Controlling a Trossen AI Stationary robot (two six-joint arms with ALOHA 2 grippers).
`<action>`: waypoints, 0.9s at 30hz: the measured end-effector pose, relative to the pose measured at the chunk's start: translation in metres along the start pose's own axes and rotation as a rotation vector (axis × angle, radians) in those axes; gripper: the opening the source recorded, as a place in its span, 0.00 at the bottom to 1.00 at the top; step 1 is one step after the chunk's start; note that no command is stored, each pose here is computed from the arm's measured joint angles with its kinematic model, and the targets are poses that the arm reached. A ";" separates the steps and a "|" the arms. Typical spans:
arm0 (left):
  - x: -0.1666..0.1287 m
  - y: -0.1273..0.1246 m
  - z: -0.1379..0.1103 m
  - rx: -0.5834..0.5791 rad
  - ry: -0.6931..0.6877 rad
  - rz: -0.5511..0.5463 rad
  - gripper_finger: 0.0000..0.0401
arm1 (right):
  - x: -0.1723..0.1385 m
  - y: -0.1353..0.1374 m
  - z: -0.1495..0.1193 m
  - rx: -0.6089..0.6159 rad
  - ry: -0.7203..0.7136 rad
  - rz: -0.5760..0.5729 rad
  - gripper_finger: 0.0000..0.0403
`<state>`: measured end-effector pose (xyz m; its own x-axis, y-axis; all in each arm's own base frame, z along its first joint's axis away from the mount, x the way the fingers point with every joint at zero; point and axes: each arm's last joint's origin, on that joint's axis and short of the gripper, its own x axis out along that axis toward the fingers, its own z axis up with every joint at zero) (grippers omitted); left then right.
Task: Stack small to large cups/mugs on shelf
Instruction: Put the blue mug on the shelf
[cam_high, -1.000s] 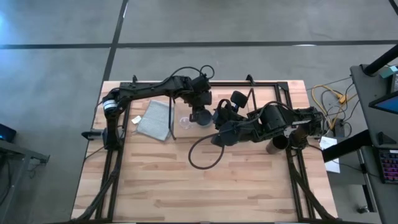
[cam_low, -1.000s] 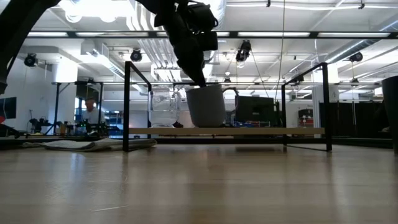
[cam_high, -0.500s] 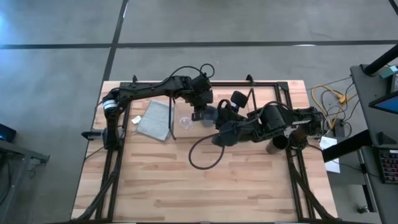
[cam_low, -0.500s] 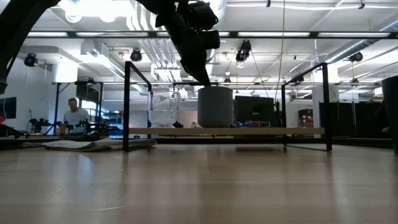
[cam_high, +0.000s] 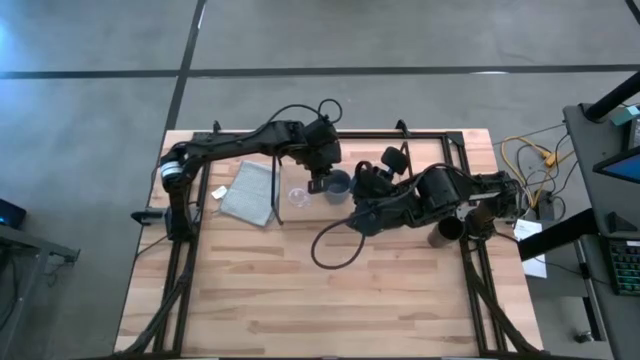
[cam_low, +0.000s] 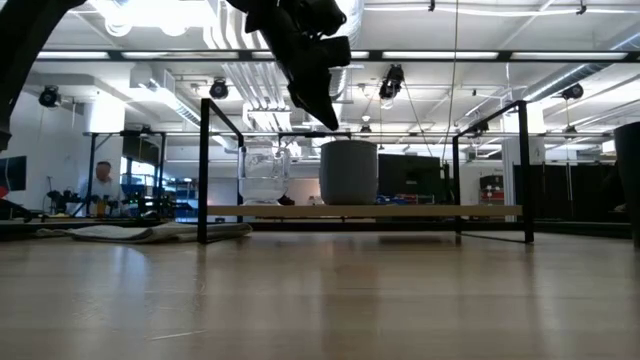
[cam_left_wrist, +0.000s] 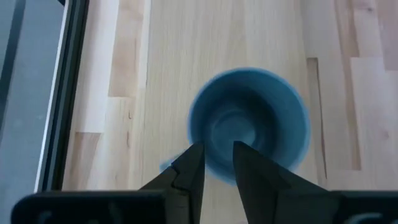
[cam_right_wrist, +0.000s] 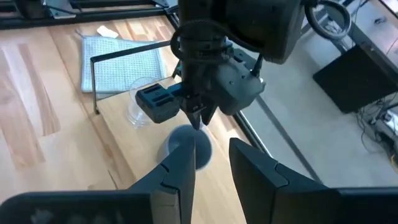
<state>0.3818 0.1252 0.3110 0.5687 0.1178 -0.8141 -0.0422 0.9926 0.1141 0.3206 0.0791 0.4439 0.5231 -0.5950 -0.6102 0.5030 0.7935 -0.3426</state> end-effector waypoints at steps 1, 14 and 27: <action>-0.001 0.000 0.000 0.001 -0.003 0.000 0.18 | 0.000 0.000 0.000 0.008 0.001 0.001 0.23; -0.004 -0.001 0.000 0.001 0.000 0.000 0.18 | -0.007 0.009 -0.004 0.065 0.046 0.116 0.23; 0.002 0.002 -0.014 0.000 0.155 0.171 0.18 | -0.013 0.015 -0.007 0.048 0.039 0.136 0.23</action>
<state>0.3713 0.1283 0.3011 0.4203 0.2879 -0.8605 -0.1275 0.9577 0.2581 0.3161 0.0998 0.4418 0.5619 -0.4758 -0.6766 0.4619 0.8591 -0.2206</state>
